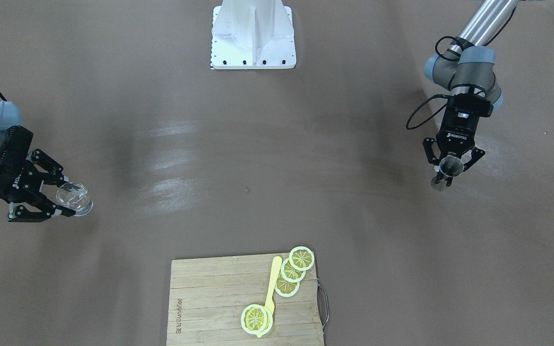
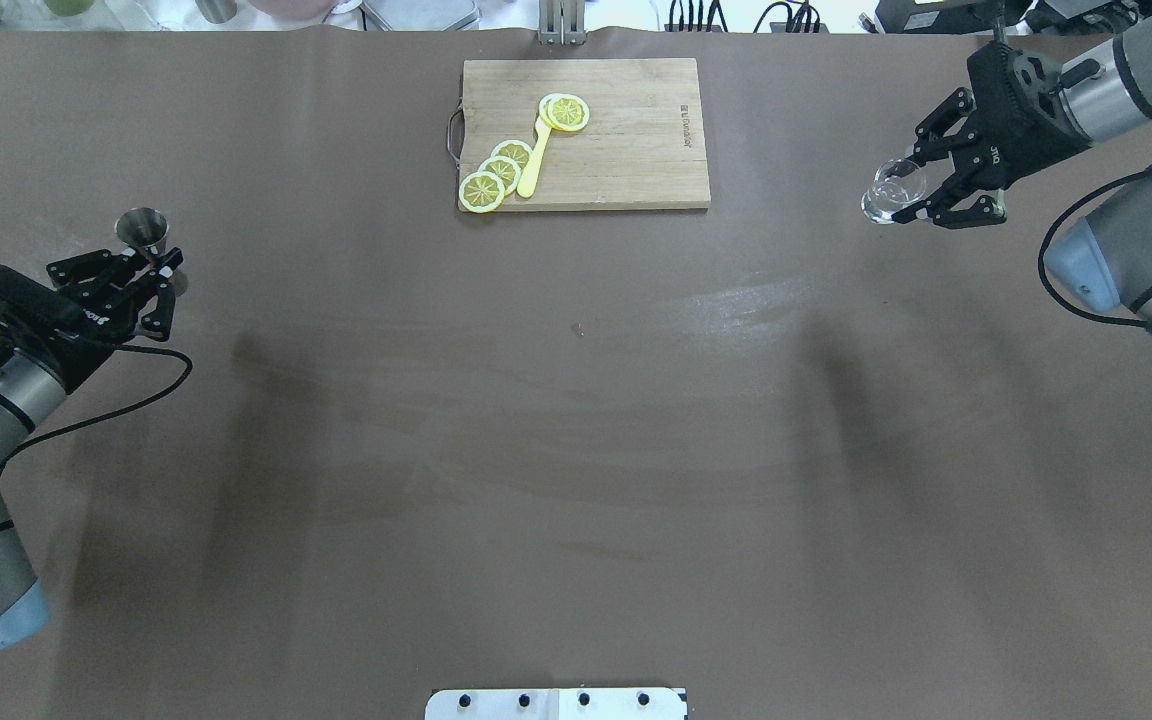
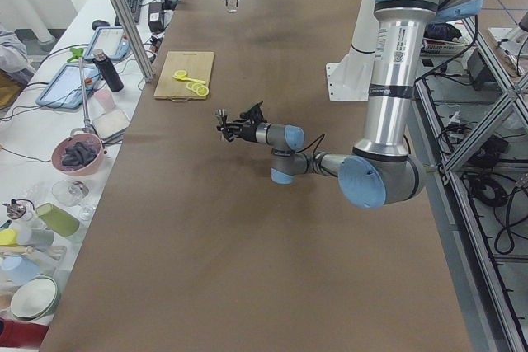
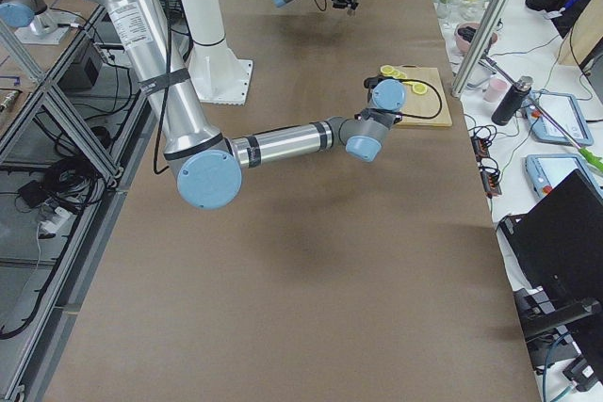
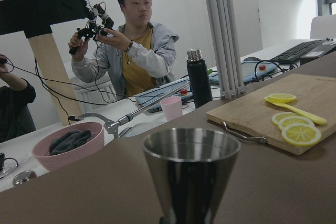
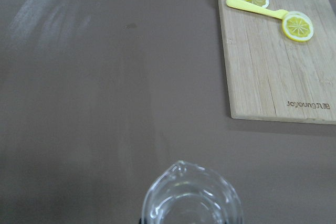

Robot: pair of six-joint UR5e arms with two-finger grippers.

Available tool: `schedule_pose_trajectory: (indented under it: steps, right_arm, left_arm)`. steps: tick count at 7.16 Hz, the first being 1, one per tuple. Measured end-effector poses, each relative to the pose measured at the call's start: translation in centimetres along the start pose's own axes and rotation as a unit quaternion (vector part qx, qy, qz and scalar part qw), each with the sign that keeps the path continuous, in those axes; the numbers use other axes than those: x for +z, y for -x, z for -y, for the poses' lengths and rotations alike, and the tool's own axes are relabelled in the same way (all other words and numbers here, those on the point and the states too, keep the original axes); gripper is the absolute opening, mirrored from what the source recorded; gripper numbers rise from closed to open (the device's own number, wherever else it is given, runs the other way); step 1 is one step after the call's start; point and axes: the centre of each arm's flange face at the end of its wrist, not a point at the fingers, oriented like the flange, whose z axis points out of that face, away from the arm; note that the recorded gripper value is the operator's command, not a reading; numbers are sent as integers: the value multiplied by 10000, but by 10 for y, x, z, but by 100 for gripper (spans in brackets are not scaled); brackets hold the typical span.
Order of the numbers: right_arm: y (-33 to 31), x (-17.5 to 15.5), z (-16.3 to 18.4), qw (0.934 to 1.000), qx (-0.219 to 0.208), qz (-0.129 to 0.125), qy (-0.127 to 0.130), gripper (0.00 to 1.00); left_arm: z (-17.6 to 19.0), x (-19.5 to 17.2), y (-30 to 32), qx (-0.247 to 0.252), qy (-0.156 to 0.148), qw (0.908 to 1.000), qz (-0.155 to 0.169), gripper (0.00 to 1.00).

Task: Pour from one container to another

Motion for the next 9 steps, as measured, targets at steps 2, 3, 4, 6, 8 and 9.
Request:
schedule_pose_trajectory:
  steps: [2,3,4,6,8,9]
  right_arm:
    - [11,21,-17,9999,-43,19,-151,0]
    - [21,34,-18,9997,-81,2,-232,0]
    - [31,48,-23,9995,-101,-65,-287,0]
    - [48,74,-30,9994,-89,-123,-309,0]
    - [68,81,-50,9995,-56,-111,-288,0]
    - [79,79,-64,9995,-55,-104,-289,0]
  left_arm:
    - [-23,-24,6,-426,-72,9978,494,0]
    - [-37,-39,0,-608,-90,9959,656,0]
    - [-49,-50,0,-794,-81,9936,801,0]
    - [-61,-62,9,-957,-12,9898,1052,0]
    - [-65,-58,9,-1235,90,9815,1463,0]
    - [-65,-55,6,-1361,115,9776,1599,0]
